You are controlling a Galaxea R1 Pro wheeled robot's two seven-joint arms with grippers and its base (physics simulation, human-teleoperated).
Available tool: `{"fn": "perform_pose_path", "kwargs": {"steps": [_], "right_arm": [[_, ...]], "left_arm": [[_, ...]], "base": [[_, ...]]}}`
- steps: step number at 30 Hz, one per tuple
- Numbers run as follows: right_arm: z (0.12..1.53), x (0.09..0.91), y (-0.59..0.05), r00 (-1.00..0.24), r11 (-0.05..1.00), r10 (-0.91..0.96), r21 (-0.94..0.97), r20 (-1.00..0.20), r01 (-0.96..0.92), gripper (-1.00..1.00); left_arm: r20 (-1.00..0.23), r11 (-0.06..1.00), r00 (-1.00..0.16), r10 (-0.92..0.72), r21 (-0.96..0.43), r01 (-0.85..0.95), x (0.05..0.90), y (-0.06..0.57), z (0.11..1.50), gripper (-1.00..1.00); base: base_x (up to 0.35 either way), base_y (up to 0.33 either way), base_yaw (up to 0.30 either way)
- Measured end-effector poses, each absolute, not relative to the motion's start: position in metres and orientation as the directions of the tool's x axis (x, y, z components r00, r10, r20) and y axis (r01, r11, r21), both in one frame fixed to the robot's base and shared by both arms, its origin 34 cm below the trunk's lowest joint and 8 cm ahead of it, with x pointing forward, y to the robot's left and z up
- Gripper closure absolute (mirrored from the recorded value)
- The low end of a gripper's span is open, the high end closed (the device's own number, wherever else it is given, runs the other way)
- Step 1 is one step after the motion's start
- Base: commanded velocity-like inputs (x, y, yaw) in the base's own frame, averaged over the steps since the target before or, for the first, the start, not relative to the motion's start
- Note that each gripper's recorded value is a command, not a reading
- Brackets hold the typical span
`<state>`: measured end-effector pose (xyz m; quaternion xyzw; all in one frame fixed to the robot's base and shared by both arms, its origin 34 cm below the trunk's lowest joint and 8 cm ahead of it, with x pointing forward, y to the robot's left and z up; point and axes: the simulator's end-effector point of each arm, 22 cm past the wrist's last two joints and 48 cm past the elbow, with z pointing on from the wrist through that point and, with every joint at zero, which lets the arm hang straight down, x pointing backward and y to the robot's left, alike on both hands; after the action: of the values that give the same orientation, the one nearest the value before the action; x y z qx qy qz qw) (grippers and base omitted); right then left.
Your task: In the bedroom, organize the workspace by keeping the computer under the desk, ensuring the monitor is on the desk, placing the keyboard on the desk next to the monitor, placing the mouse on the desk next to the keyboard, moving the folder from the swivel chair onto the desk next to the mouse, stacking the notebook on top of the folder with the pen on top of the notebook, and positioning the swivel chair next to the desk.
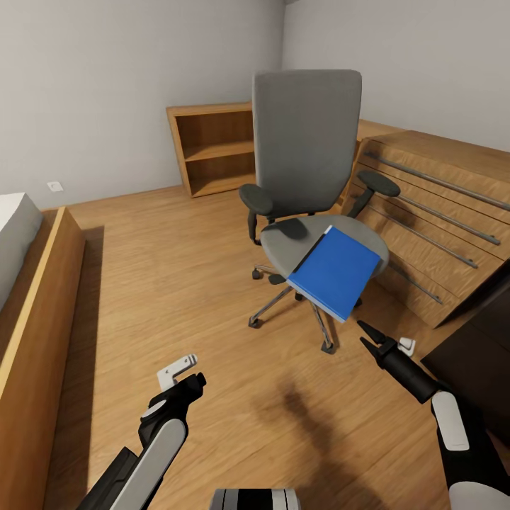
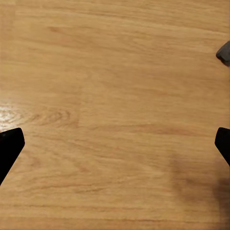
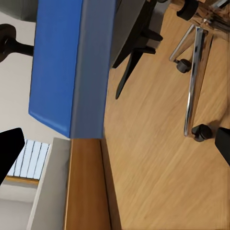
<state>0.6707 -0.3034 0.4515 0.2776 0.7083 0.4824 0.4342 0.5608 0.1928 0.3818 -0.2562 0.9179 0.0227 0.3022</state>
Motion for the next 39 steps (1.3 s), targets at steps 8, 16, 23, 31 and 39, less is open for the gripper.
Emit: {"fn": "perform_pose_path", "kwargs": {"steps": [8,16,23,31,39], "right_arm": [[0.4501,0.6705,-0.3034,-0.469,0.381,0.813,0.924,-0.346,-0.022,-1.00],[0.4499,0.6705,-0.3033,-0.469,0.381,0.813,0.924,-0.346,-0.021,-1.00],[0.4499,0.6704,-0.3032,-0.469,0.381,0.813,0.924,-0.346,-0.022,-1.00],[0.4501,0.6705,-0.3032,-0.469,0.381,0.813,0.924,-0.346,-0.022,-1.00],[0.4502,0.6705,-0.3031,-0.469,0.380,0.813,0.925,-0.346,-0.023,-1.00]], "left_arm": [[-0.567,0.870,-0.688,-0.453,-0.113,-0.480,0.5607,0.1912,0.3820,-1.00],[-0.567,0.878,-0.695,-0.442,-0.115,-0.465,0.5594,0.1848,0.3821,-1.00],[-0.567,0.879,-0.696,-0.440,-0.115,-0.462,0.5591,0.1838,0.3820,-1.00],[-0.567,0.879,-0.696,-0.440,-0.114,-0.463,0.5591,0.1838,0.3819,-1.00],[-0.566,0.879,-0.697,-0.440,-0.113,-0.463,0.5586,0.1838,0.3811,-1.00]], "base": [[0.014,0.000,0.000],[0.069,0.000,0.000],[0.011,0.000,0.000],[0.020,0.011,0.000],[0.093,0.065,0.000]]}}
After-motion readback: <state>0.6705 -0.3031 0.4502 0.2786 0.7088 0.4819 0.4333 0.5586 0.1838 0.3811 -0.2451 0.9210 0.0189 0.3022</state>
